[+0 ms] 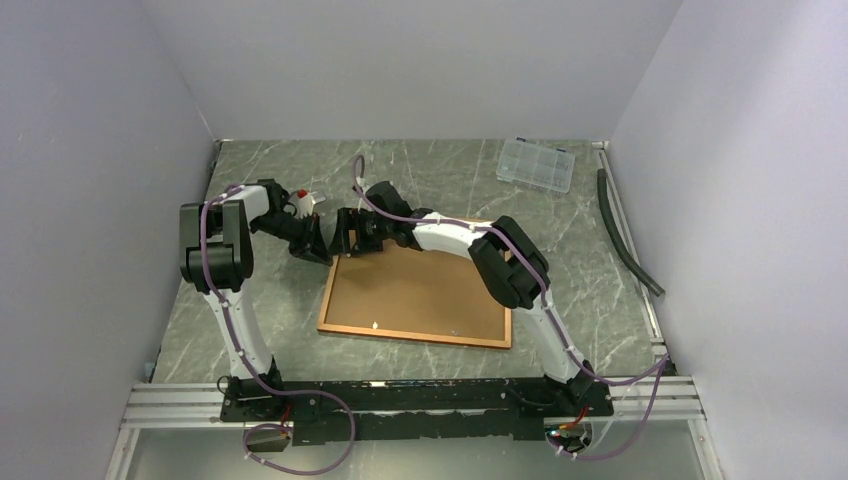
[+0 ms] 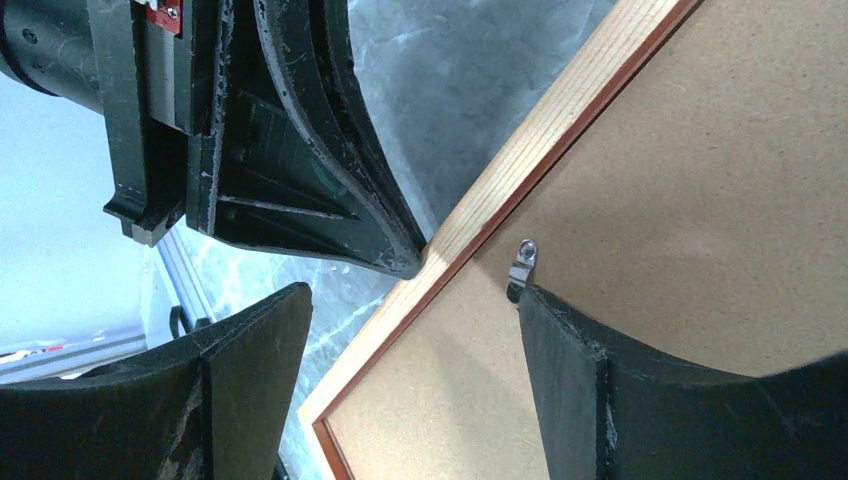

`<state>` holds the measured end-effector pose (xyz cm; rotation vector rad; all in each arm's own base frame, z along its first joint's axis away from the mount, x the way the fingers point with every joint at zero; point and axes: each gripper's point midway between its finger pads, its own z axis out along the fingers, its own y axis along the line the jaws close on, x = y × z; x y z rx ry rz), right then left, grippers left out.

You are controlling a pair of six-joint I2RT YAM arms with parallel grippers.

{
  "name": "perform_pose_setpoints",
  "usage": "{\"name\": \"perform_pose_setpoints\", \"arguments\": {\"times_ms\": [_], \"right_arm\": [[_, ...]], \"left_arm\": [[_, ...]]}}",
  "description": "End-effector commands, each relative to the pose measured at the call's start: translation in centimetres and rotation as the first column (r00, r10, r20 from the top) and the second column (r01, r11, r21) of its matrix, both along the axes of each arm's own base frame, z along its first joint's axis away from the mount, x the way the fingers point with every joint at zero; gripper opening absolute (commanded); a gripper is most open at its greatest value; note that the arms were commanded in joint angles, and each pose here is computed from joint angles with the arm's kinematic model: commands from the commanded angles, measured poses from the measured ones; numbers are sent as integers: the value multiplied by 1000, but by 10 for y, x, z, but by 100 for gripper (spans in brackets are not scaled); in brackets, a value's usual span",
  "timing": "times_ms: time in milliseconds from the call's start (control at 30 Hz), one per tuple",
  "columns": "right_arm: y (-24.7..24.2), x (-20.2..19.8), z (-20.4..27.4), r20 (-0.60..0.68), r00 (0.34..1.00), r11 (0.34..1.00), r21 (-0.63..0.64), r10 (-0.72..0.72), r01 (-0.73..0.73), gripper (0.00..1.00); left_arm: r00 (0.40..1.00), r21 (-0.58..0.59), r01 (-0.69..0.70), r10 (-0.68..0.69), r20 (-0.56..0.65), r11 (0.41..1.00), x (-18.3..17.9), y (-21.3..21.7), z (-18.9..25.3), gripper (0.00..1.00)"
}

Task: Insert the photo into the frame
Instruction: Install the photo frame at the center of the board.

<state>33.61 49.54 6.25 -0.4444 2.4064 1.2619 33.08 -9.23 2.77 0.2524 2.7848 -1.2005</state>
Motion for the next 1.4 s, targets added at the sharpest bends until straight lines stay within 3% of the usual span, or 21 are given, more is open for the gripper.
{"name": "perform_pose_setpoints", "arguments": {"times_ms": [0,1367], "right_arm": [[8,2,10,2,1000,998,58,12,-12,79],[17,17,0,-76,993,991,100,-87,95,73]], "left_arm": [[1000,10,25,-25,-14,1000,-4,-3,-12,7],[1000,6,25,-25,-13,1000,-5,-5,-13,3]]}}
